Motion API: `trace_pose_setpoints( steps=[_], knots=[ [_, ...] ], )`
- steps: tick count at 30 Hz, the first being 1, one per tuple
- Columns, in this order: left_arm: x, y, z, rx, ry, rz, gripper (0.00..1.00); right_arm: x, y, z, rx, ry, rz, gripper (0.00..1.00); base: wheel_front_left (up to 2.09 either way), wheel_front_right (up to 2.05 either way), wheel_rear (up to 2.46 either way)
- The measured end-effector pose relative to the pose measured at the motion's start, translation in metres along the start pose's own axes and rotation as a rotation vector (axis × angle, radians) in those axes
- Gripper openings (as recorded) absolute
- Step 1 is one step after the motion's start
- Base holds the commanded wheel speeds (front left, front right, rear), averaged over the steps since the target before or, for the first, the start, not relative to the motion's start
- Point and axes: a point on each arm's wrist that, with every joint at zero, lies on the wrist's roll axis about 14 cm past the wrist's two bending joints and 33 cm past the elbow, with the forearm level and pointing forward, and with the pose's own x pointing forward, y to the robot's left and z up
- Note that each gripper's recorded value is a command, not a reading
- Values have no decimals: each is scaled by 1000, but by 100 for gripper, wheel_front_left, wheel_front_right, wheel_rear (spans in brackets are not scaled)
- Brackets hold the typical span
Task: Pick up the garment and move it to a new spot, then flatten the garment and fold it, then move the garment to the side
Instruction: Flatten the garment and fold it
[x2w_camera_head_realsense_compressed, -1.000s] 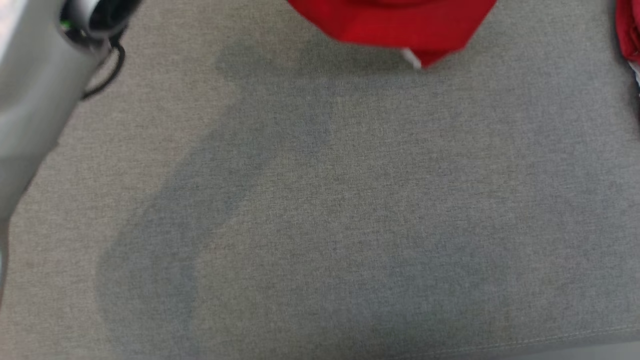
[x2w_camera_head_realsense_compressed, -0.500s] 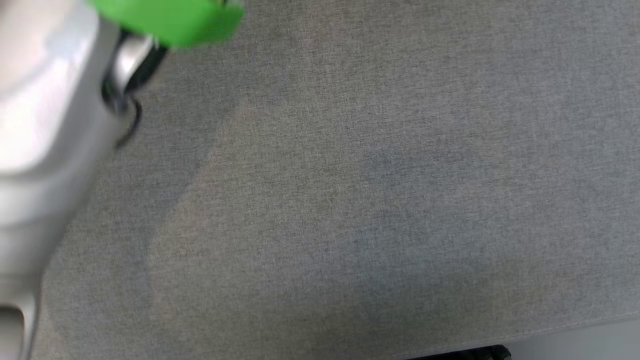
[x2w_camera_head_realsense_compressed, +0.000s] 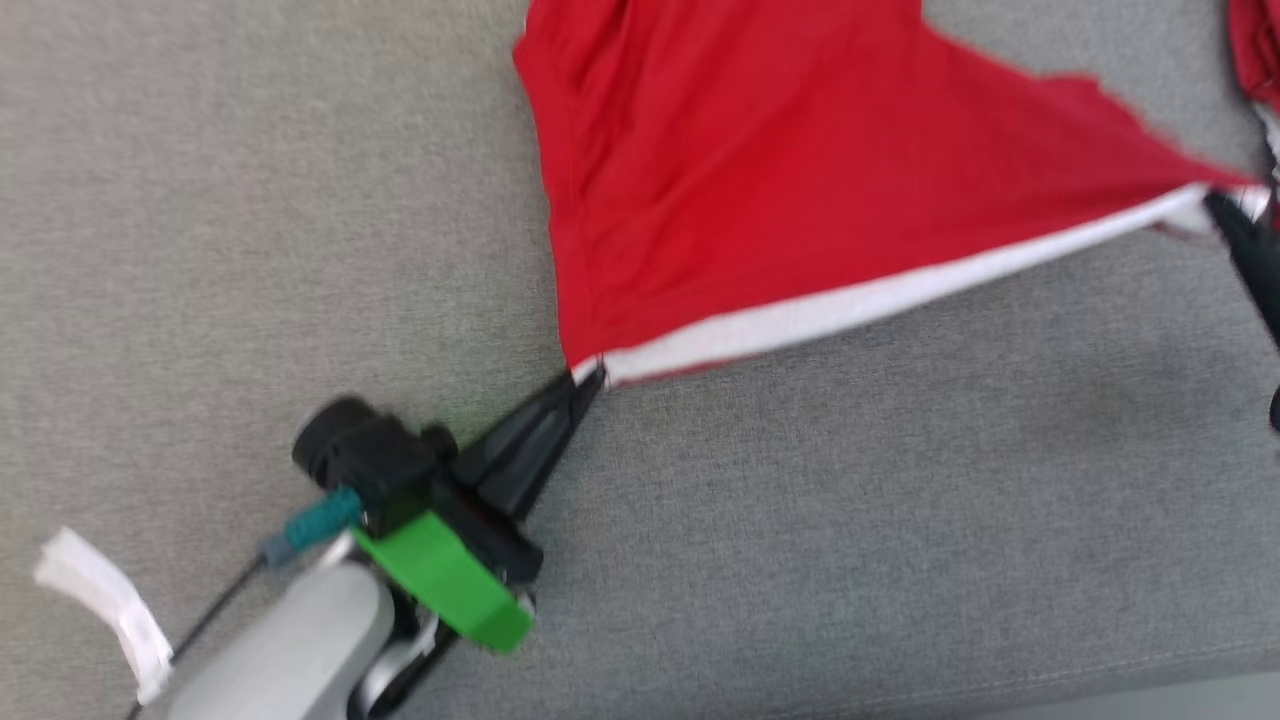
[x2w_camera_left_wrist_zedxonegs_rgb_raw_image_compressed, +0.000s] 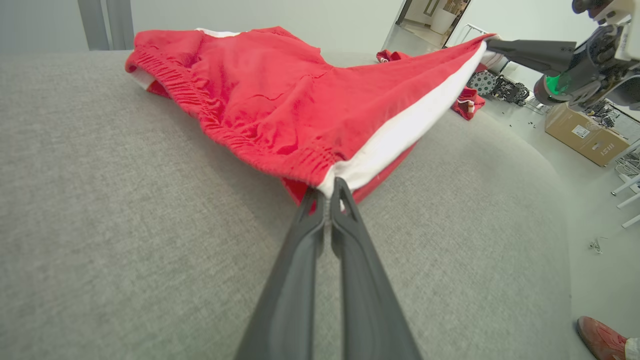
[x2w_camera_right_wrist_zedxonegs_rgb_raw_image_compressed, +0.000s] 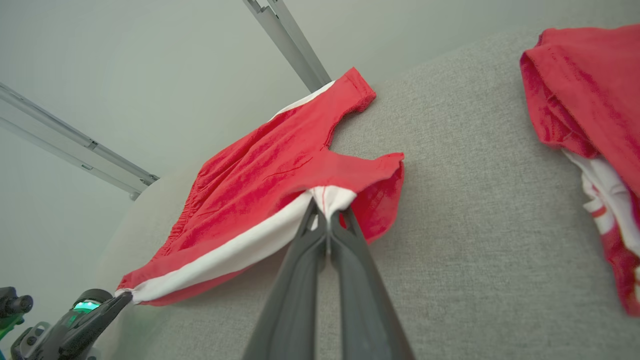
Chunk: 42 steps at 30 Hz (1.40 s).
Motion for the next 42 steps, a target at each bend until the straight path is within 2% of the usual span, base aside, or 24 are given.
trace_pose_setpoints(
  steps=[8, 15, 19, 25, 31, 35, 42],
  knots=[
    [-56, -30, 0, 2, -16, 110, 0, -64, 21, -14, 44, 36, -9, 0, 0, 0, 0],
    [-98, -47, 15, 48, -46, 160, 0, -101, 41, 0, -22, -2, 25, 0, 0, 0, 0],
    [-107, -55, 25, 49, -60, 161, 0, -103, 52, 11, -74, -23, 61, 0, 0, 0, 0],
    [-86, -56, 47, 18, -116, 130, 0, -82, 54, 33, -188, -34, 101, 0, 0, 0, 0],
    [-55, -43, 55, -93, -117, 110, 0, -39, 43, 48, -285, 34, 105, 0, 0, 0, 0],
    [-49, -21, 59, -147, -103, 147, 0, -7, 39, 48, -313, 107, 113, 0, 0, 0, 0],
    [-41, 12, 65, -176, -96, 183, 0, 45, 42, 37, -360, 230, 149, 0, 0, 0, 0]
  ],
)
